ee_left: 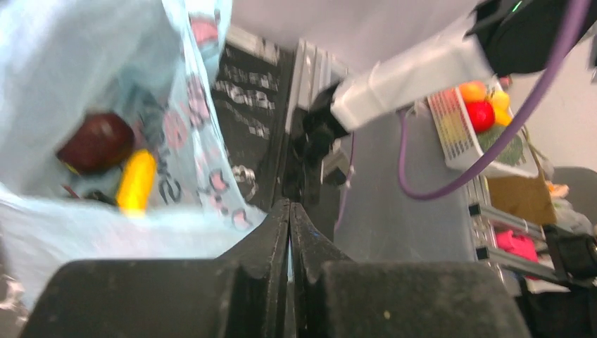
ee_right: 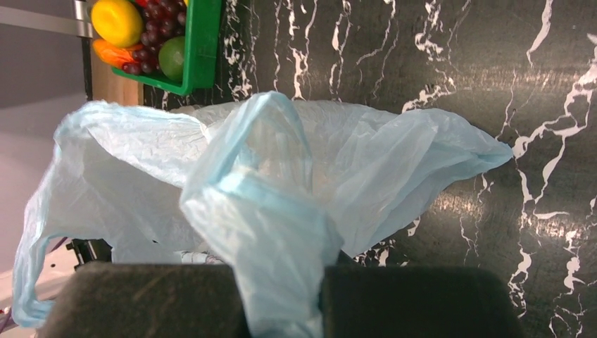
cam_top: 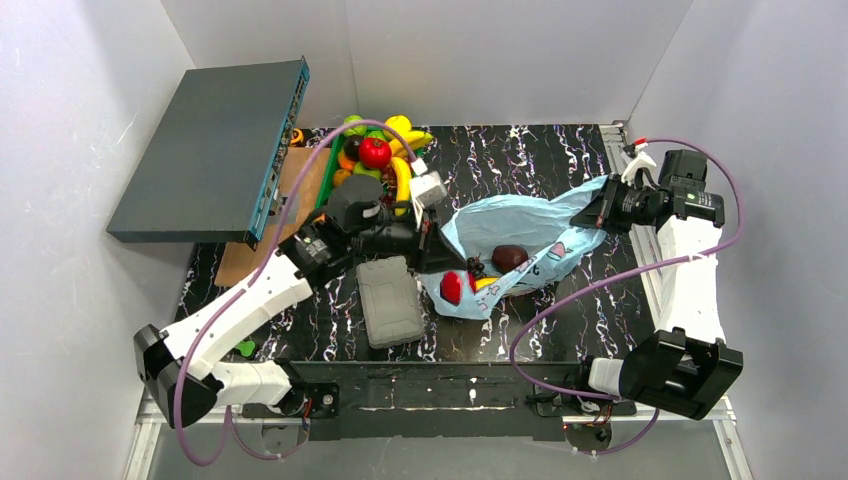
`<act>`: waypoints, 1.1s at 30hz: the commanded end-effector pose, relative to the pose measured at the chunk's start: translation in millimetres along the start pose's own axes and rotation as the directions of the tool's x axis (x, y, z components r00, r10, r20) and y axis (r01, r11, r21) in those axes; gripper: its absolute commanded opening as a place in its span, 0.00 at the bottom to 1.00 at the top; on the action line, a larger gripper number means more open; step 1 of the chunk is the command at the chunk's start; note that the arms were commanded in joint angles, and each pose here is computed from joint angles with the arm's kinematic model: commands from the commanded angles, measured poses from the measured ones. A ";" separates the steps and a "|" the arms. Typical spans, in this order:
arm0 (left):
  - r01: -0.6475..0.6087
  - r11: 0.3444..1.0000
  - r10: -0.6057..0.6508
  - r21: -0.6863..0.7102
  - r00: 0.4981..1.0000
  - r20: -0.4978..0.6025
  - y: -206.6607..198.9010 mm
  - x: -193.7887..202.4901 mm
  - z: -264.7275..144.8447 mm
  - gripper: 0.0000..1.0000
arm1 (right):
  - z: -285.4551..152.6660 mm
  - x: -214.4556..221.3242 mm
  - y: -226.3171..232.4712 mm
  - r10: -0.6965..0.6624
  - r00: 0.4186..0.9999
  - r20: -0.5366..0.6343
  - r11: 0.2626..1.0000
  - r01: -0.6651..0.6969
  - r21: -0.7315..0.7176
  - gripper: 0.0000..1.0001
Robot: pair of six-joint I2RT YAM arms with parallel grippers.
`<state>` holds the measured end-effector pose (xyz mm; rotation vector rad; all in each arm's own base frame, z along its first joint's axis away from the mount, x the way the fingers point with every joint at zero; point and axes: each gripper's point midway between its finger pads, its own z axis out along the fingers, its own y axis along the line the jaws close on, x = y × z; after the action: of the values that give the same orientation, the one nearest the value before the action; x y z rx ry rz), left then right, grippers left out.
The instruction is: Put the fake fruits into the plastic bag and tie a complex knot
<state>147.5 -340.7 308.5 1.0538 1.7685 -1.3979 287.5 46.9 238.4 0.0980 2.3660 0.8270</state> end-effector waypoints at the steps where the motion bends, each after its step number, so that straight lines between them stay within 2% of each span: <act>1: -0.105 0.994 0.105 -0.004 0.983 0.149 -26.3 -79.8 -31.5 0.00 | -23.7 -28.2 32.3 -0.098 0.991 0.094 0.993 0.103 -0.053 0.07; 5: -0.020 1.000 0.018 0.006 0.983 0.183 -14.9 -109.2 -48.8 0.00 | -39.4 -41.8 50.6 -0.124 0.984 0.129 0.989 0.134 -0.070 0.08; 7: -0.028 1.000 0.028 -0.003 0.986 0.162 -7.6 -102.7 -58.5 0.00 | -41.2 -42.9 50.2 -0.128 0.983 0.130 0.989 0.137 -0.059 0.07; 8: -0.037 0.999 0.038 -0.014 0.987 0.154 -5.7 -95.3 -65.4 0.05 | -40.2 -41.6 48.1 -0.131 0.983 0.128 0.989 0.138 -0.051 0.06; 9: -0.062 0.998 0.065 -0.023 0.985 0.160 -12.1 -87.8 -75.8 0.29 | -38.5 -39.0 44.5 -0.129 0.984 0.124 0.990 0.135 -0.042 0.04; 10: -0.052 0.998 0.058 -0.045 0.988 0.142 -8.4 -68.1 -79.2 0.64 | -34.7 -33.9 39.7 -0.119 0.987 0.112 0.992 0.124 -0.035 0.03; 11: -0.057 0.996 0.066 -0.069 0.988 0.138 -9.7 -52.8 -85.1 0.89 | -32.2 -30.8 37.2 -0.114 0.988 0.106 0.992 0.118 -0.036 0.02; 12: -0.051 0.996 0.061 -0.075 0.989 0.132 -10.9 -37.7 -87.7 0.97 | -29.3 -28.0 34.6 -0.104 0.989 0.100 0.993 0.108 -0.037 0.02; 17: 0.009 1.000 -0.009 -0.025 1.000 -0.003 -12.0 48.7 -80.1 0.98 | -17.9 -21.8 27.2 -0.059 0.995 0.075 0.997 0.063 -0.051 0.01; 21: -0.040 0.998 0.044 0.052 0.995 -0.085 -20.4 84.6 -51.4 0.98 | -14.0 -22.7 20.8 -0.052 0.996 0.074 0.998 0.055 -0.032 0.01; 25: -0.049 0.997 0.051 0.054 0.998 -0.027 -14.6 83.6 -12.1 0.98 | -9.4 -24.0 14.5 -0.042 0.996 0.077 0.999 0.043 -0.017 0.01; 30: -0.226 0.973 0.222 0.056 0.973 0.068 -14.5 82.3 28.6 0.98 | -5.2 -23.7 8.6 -0.030 0.997 0.069 1.000 0.031 -0.003 0.01; 33: -0.279 0.960 0.275 0.027 0.955 0.113 -12.8 75.6 50.2 0.98 | -3.7 -22.1 5.4 -0.028 0.997 0.066 1.000 0.028 0.006 0.01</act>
<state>80.1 -340.6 199.0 1.2524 1.7387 -1.3727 295.4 45.8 255.8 0.1037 2.3226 0.8172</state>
